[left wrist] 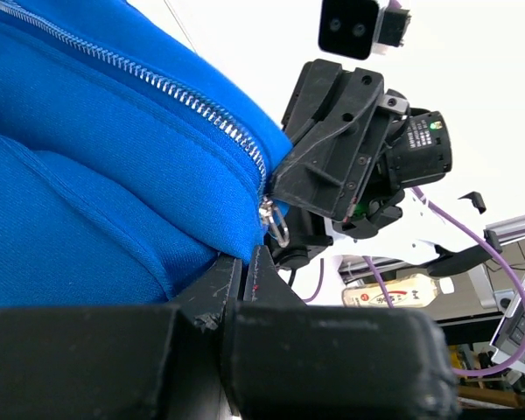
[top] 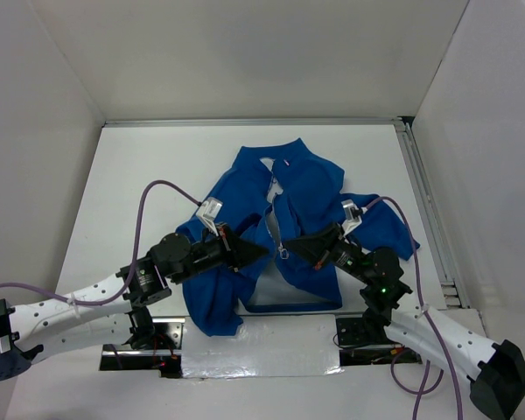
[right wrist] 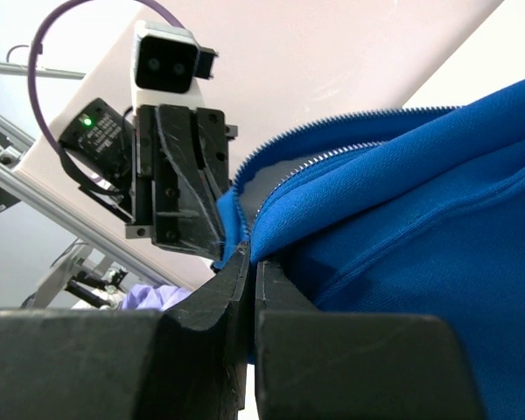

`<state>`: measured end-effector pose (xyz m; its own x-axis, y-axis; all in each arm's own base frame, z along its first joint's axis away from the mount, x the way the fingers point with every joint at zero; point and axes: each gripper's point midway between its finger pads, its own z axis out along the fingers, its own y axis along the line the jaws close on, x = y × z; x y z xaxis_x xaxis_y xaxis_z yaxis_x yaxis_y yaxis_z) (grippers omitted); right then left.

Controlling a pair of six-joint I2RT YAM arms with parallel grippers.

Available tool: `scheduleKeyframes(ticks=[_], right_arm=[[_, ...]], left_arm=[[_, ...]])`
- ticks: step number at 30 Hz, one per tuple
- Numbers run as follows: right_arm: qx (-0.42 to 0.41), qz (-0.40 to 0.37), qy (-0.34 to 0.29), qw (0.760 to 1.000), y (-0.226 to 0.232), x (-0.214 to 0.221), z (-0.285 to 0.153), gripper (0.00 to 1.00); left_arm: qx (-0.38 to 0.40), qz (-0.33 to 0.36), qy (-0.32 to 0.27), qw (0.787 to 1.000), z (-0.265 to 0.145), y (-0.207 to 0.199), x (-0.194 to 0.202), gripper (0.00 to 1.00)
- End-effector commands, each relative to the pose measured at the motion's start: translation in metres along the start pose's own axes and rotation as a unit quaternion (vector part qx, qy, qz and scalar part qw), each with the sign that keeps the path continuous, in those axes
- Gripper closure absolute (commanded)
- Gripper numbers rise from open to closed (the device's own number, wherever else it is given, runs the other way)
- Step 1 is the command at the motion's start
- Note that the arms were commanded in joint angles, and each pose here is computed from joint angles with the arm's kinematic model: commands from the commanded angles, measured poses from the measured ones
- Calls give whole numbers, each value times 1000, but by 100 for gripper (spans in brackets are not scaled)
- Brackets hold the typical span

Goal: Zip up the jacket

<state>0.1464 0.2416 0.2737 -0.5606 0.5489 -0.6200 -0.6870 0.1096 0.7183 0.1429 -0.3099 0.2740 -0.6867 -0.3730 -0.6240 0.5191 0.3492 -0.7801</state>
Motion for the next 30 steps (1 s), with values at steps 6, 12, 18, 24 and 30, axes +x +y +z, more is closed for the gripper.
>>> scheduleKeyframes(ticks=[6, 12, 18, 24, 30], right_arm=[[-43, -21, -20, 999, 20, -9, -1, 100], [-49, -21, -24, 998, 23, -10, -3, 100], [-58, -20, -21, 998, 26, -9, -2, 100], [-64, -19, -21, 998, 29, -9, -1, 100], [-67, -17, -26, 997, 31, -11, 0, 100]], left_arm=[[52, -13, -22, 998, -2, -30, -17, 100], [48, -21, -21, 998, -1, -29, -16, 100], [51, -25, -16, 998, 0, -29, -14, 100], [51, -26, -16, 998, 0, -29, -13, 100], [53, -38, -16, 998, 1, -26, -10, 100]])
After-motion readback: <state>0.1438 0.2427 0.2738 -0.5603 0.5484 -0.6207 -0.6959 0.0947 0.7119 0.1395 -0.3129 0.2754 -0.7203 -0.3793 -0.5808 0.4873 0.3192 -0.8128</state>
